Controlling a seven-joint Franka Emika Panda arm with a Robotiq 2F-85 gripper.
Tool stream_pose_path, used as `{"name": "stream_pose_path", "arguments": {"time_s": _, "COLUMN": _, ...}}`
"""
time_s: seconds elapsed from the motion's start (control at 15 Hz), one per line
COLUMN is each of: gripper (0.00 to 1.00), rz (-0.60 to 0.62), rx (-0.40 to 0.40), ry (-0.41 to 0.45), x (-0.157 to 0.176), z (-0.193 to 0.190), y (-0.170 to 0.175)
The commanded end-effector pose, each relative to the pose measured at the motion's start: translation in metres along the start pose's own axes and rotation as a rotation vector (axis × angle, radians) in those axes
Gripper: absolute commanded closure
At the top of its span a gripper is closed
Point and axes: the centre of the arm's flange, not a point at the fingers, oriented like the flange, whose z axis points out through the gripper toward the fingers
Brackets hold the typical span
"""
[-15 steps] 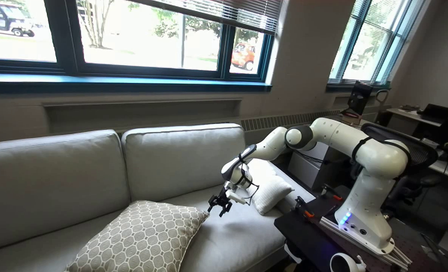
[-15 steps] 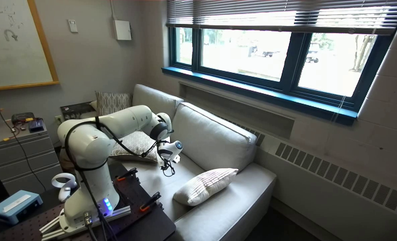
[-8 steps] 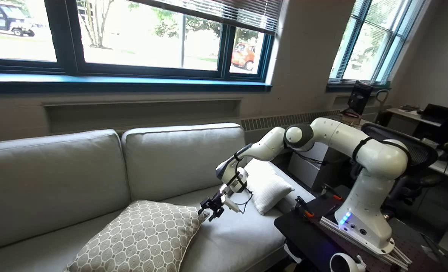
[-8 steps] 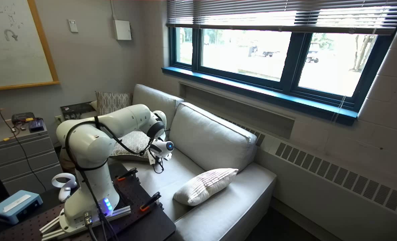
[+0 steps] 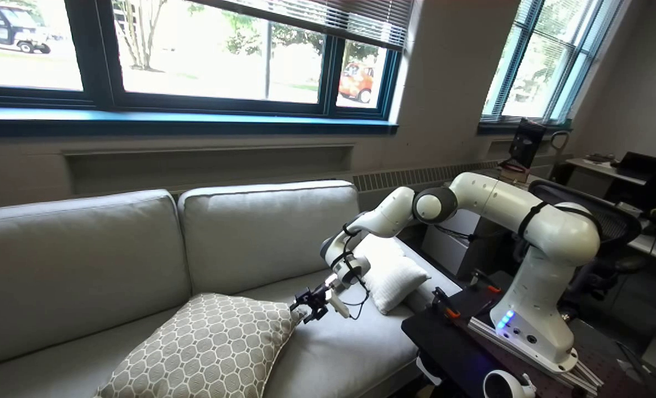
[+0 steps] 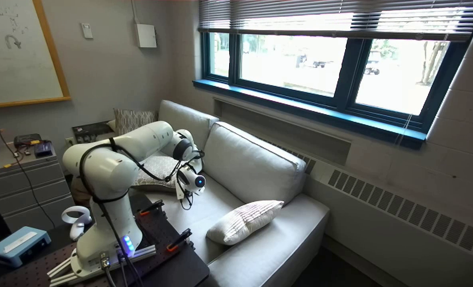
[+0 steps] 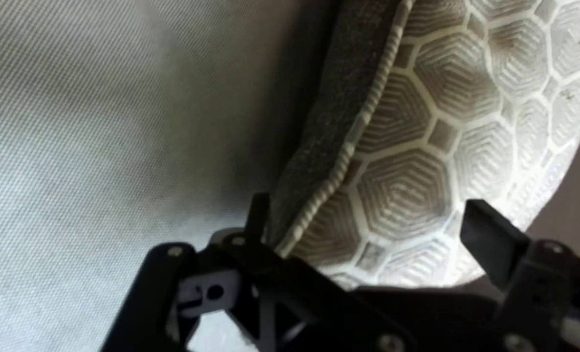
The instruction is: Move the pillows from the middle of the couch and set them against the armrest
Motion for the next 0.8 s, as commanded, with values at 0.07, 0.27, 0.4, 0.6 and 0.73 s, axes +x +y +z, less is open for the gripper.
{"name": "stream_pose_path", "arguments": {"time_s": 0.07, "gripper": 0.0, "rz": 0.056, "rx": 0.006, "ry": 0.064, "x": 0.026, "z": 0.034, "y": 0.066}}
{"name": "stream_pose_path", "arguments": {"time_s": 0.27, "gripper": 0.0, "rz": 0.086, "rx": 0.013, "ry": 0.092, "x": 0.026, "z": 0.025, "y": 0.079}}
{"name": "stream_pose_path", "arguments": {"time_s": 0.4, "gripper": 0.0, "rz": 0.091, "rx": 0.02, "ry": 0.096, "x": 0.025, "z": 0.025, "y": 0.077}}
{"name": "stream_pose_path", "arguments": {"time_s": 0.6, "gripper": 0.0, "rz": 0.081, "rx": 0.034, "ry": 0.073, "x": 0.021, "z": 0.034, "y": 0.066}}
{"name": "stream_pose_path", "arguments": {"time_s": 0.73, "gripper": 0.0, "rz": 0.066, "rx": 0.04, "ry": 0.054, "x": 0.018, "z": 0.044, "y": 0.055}}
